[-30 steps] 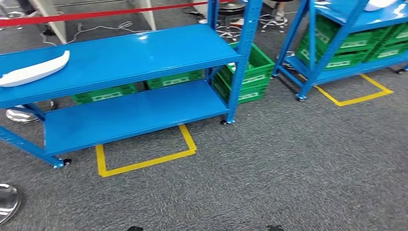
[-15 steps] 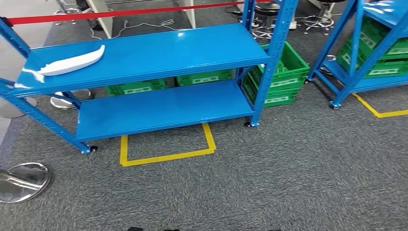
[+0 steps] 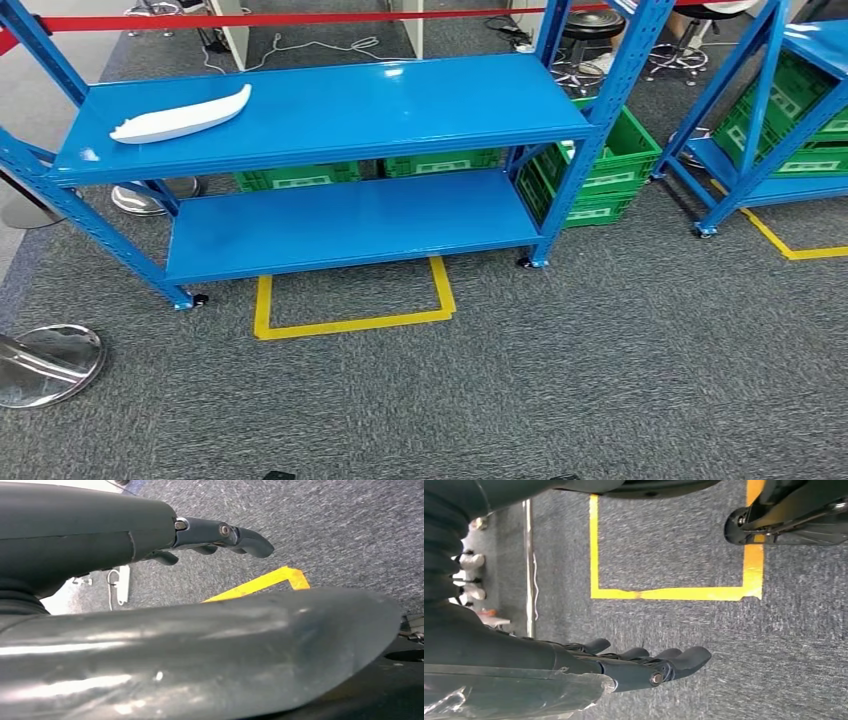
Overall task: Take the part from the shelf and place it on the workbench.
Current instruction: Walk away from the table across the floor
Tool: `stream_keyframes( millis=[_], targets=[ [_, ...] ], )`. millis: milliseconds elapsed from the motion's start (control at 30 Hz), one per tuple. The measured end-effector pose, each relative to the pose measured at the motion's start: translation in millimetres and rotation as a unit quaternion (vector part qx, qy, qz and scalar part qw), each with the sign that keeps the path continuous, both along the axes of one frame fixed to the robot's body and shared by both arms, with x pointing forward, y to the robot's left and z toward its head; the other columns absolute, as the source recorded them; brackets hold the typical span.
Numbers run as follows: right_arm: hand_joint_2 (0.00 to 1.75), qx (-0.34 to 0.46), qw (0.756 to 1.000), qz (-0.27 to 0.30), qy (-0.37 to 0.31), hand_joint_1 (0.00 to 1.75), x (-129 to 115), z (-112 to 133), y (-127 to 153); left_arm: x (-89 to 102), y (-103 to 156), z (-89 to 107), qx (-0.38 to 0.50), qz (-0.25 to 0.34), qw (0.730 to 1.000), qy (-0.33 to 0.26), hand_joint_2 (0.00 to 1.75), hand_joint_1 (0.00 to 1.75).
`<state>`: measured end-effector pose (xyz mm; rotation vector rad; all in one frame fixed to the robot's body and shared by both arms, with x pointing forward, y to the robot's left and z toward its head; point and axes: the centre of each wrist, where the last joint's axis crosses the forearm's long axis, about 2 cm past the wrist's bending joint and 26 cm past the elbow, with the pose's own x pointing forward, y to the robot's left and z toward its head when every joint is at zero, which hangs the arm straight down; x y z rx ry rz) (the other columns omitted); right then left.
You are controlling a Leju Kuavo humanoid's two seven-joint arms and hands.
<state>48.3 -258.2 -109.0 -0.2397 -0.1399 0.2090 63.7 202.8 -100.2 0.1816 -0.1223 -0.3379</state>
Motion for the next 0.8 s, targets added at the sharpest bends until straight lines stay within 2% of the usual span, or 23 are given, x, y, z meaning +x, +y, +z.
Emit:
stream_keyframes(
  millis=[800],
  targets=[
    [1.75,-0.002,1.0,0.004,0.014,0.0,0.9,0.2,2.0,0.0,0.7,-0.1,0.0,0.0,1.0,0.001,0.0,0.0]
  ],
)
